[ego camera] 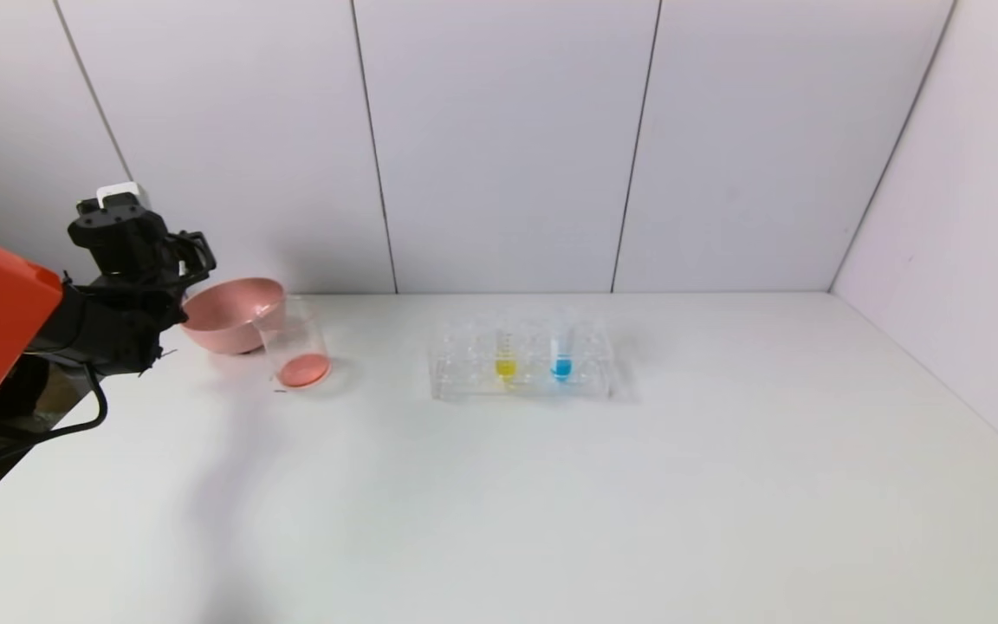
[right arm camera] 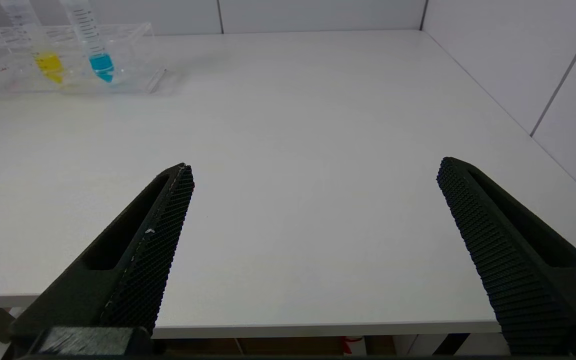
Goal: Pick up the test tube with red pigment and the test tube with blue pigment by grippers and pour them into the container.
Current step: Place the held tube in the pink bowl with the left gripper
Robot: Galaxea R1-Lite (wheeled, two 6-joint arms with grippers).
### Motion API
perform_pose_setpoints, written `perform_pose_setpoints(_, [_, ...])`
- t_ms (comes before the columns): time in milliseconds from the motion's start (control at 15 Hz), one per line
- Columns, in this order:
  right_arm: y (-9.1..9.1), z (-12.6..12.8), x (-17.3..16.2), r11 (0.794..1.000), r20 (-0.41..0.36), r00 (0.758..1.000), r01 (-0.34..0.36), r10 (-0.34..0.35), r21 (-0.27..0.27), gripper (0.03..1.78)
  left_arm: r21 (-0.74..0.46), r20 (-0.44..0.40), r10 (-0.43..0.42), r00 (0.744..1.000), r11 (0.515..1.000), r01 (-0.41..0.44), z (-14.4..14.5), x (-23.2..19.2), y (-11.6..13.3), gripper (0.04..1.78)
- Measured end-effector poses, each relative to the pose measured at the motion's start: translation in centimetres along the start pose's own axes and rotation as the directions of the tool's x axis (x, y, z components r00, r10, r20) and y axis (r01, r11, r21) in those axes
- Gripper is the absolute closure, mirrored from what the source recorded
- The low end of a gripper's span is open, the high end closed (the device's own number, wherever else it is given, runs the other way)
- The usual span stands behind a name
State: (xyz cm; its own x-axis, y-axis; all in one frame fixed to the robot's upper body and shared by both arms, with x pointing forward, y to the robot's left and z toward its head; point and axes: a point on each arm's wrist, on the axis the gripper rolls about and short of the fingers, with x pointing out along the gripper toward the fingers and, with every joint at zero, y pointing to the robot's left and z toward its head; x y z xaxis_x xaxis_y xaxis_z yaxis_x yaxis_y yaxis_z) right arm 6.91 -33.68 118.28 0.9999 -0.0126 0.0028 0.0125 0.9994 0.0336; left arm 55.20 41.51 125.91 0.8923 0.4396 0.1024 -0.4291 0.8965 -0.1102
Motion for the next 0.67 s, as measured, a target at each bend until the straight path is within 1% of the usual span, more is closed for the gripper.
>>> perform_pose_setpoints(267, [0.0,0.0,0.0,1.0,0.0,1.0,0.0,0.0,0.0,0.04,0.002,0.009,0.014,1.0,1.0,-0.014,-0.14,0.3,-0.09,1.29])
perform_pose_setpoints(400, [0.0,0.0,0.0,1.0,0.0,1.0,0.0,0.0,0.0,0.04,0.0,0.011,0.012,1.0,1.0,-0.012,-0.11,0.31,-0.12,1.21])
perform_pose_setpoints(533, [0.0,0.0,0.0,1.0,0.0,1.0,0.0,0.0,0.0,0.04,0.0,0.012,0.01,1.0,1.0,-0.01,-0.05,0.26,-0.25,0.99])
perform_pose_setpoints(600, [0.0,0.0,0.0,1.0,0.0,1.0,0.0,0.0,0.0,0.04,0.0,0.012,0.009,1.0,1.0,-0.009,-0.02,0.25,-0.27,0.85])
perform_pose_setpoints(667, [0.0,0.0,0.0,1.0,0.0,1.0,0.0,0.0,0.0,0.04,0.0,0.011,0.008,1.0,1.0,-0.008,-0.02,0.22,-0.32,0.66])
